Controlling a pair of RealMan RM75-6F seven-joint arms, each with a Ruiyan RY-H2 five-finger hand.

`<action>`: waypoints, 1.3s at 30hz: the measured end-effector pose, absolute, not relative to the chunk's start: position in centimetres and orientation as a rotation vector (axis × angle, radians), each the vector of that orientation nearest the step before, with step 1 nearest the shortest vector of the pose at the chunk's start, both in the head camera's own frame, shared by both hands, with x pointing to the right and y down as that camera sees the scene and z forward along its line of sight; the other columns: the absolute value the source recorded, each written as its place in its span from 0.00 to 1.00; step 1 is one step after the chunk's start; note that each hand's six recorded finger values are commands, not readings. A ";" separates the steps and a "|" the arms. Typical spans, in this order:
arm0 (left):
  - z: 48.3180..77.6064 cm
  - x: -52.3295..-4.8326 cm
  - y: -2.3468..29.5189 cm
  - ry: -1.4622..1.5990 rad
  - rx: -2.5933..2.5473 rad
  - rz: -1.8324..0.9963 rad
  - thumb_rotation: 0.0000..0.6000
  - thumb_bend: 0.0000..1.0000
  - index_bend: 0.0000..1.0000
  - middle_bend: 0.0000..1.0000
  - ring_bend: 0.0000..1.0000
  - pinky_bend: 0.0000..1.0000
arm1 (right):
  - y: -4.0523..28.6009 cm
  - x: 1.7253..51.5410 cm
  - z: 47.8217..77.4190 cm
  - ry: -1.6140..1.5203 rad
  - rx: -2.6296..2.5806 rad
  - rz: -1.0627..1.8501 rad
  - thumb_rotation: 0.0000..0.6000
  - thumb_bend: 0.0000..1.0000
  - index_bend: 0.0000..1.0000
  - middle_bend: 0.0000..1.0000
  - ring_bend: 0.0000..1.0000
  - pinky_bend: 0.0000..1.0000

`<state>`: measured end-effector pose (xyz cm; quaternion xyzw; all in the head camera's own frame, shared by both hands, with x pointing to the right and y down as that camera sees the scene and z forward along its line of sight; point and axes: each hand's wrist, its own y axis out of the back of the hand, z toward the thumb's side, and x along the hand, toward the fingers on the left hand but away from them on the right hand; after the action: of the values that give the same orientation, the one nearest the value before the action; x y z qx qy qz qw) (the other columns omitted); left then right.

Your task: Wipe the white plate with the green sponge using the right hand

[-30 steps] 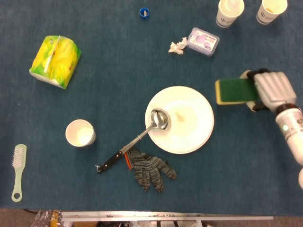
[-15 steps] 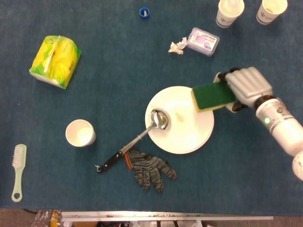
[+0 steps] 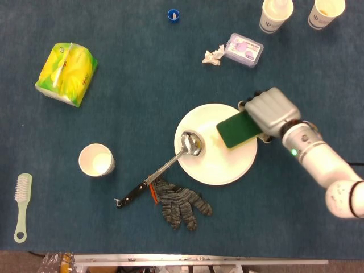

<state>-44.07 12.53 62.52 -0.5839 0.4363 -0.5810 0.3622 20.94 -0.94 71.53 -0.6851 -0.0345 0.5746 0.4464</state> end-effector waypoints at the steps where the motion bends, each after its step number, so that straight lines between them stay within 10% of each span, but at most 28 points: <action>1: 62.5 -44.1 12.6 1.127 -1.504 -1.495 1.00 0.39 0.27 0.24 0.16 0.19 | -0.9 20.7 71.7 -0.070 -1.683 1.421 1.00 0.40 0.42 0.38 0.24 0.35; 39: 63.0 -45.4 12.9 1.205 -1.534 -1.430 1.00 0.39 0.27 0.24 0.16 0.19 | 1.2 16.0 74.0 0.081 -1.357 1.282 1.00 0.39 0.42 0.38 0.24 0.35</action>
<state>-45.43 12.89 63.02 -0.5932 0.4662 -0.5530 0.3535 16.02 1.19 74.00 -0.5842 0.0347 0.5516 0.5943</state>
